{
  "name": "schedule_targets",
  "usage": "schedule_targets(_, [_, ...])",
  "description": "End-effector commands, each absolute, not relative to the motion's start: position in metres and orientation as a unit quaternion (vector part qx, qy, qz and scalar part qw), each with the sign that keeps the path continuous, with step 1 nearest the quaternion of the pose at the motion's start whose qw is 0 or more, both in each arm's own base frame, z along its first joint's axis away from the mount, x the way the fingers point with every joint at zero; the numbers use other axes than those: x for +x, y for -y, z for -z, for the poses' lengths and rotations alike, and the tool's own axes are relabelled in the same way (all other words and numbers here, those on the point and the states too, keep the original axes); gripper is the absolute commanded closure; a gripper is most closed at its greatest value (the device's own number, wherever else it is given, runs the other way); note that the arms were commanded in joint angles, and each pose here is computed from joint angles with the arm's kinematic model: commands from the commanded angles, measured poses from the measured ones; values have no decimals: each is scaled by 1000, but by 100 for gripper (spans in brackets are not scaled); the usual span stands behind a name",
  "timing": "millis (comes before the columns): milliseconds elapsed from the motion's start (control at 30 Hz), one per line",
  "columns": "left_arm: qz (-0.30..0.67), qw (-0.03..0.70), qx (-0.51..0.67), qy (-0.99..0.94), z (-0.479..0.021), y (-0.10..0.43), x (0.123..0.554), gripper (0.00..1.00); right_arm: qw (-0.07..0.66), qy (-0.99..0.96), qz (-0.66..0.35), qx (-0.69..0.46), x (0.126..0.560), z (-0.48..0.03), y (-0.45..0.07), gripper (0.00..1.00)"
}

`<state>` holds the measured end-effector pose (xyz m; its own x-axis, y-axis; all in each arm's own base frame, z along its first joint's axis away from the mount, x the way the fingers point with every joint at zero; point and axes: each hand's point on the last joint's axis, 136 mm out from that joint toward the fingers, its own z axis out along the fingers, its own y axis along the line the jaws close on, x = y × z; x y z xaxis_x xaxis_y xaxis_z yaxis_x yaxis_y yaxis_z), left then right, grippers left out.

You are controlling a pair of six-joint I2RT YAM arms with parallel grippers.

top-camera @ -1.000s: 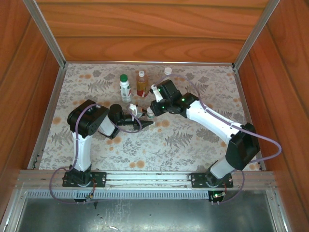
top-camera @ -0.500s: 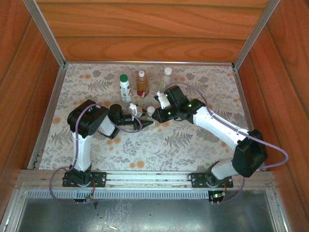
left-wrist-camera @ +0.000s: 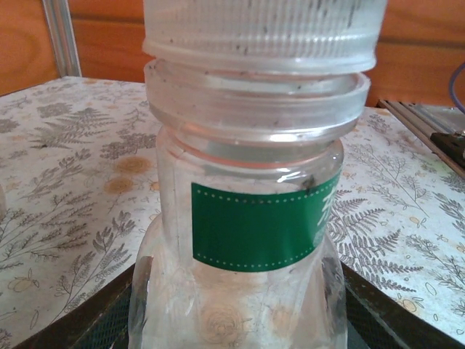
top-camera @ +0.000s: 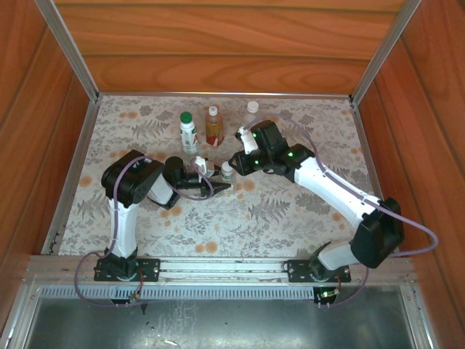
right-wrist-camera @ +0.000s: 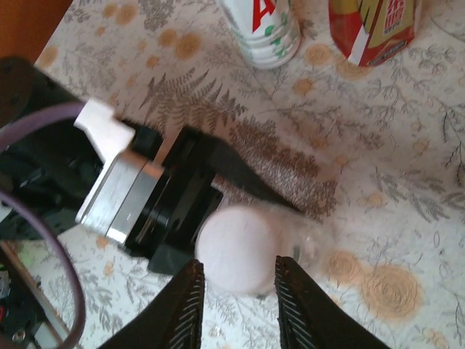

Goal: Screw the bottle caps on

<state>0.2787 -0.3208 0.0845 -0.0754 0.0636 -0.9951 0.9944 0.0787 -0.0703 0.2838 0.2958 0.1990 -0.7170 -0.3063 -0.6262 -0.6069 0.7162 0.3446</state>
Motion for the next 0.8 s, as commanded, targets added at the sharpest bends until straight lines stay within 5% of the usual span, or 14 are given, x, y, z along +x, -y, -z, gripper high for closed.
schedule_targets(0, [495, 463, 492, -545, -80, 321, 264, 42, 264, -883, -286, -262, 292, -195, -301, 70])
schedule_targets(467, [481, 475, 476, -563, -80, 320, 274, 42, 151, -871, -378, -275, 229, -168, -301, 82])
schedule_targets(600, [477, 478, 477, -563, -80, 319, 274, 42, 177, -864, -378, -282, 222, -181, -293, 81])
schedule_targets(700, [474, 483, 483, -556, -84, 319, 270, 42, 232, -855, -358, -296, 228, -197, -284, 75])
schedule_targets(767, [469, 488, 490, -549, -87, 319, 266, 42, 268, -842, -342, -321, 231, -207, -280, 60])
